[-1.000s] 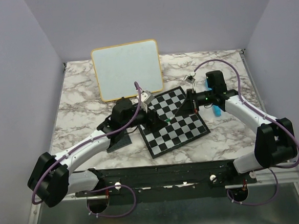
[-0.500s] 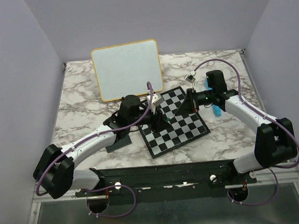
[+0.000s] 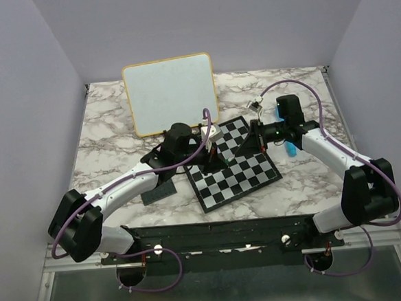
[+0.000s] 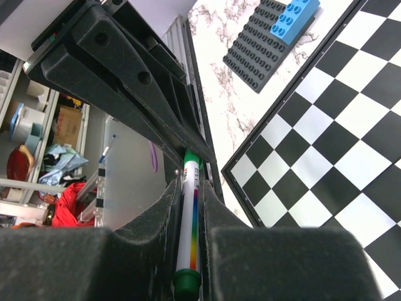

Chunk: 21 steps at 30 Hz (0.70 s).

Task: Write a sentence on the whiteboard
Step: Open the pen cap from the whiteboard marker, then put down the pen cap at the corner of the board.

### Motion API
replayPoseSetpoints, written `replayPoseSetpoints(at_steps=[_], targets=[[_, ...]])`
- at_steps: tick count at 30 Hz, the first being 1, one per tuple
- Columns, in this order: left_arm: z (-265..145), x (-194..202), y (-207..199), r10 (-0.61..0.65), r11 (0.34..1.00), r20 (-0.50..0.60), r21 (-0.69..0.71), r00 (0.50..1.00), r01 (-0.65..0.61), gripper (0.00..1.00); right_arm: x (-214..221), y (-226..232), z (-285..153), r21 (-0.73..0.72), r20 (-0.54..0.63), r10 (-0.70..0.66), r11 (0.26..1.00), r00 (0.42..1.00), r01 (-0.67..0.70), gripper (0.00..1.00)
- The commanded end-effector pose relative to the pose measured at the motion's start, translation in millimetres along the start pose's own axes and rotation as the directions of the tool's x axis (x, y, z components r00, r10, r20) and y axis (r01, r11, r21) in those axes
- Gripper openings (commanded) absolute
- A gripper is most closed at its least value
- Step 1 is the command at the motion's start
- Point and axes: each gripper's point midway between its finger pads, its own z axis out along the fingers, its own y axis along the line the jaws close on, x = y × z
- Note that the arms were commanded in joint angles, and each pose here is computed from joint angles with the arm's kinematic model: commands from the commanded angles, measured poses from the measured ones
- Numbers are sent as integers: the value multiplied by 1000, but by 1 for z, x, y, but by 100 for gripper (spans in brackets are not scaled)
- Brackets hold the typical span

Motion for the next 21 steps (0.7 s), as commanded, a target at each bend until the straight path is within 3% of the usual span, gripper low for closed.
replayPoseSetpoints(at_steps=[1,8,16,19,21], targets=[[-9,0,-4,35,999,-15,-13,999,-35,0,-3,1,-2,1,8,-65,998,998,65,0],[-36,30,9,3,986,-91,-167,996,-18,0,-13,2,-20,22,55,-111,994,992,110,0],[-58,32,7,-42,967,-40,-254,998,30,0,-17,-2,-28,42,74,-119,992,990,116,1],[-63,33,17,-137,930,29,-339,990,139,0,-19,-8,-33,85,87,-120,990,989,112,1],[-67,50,28,-251,871,96,-411,963,269,0,-21,-13,-36,119,96,-125,986,988,113,1]])
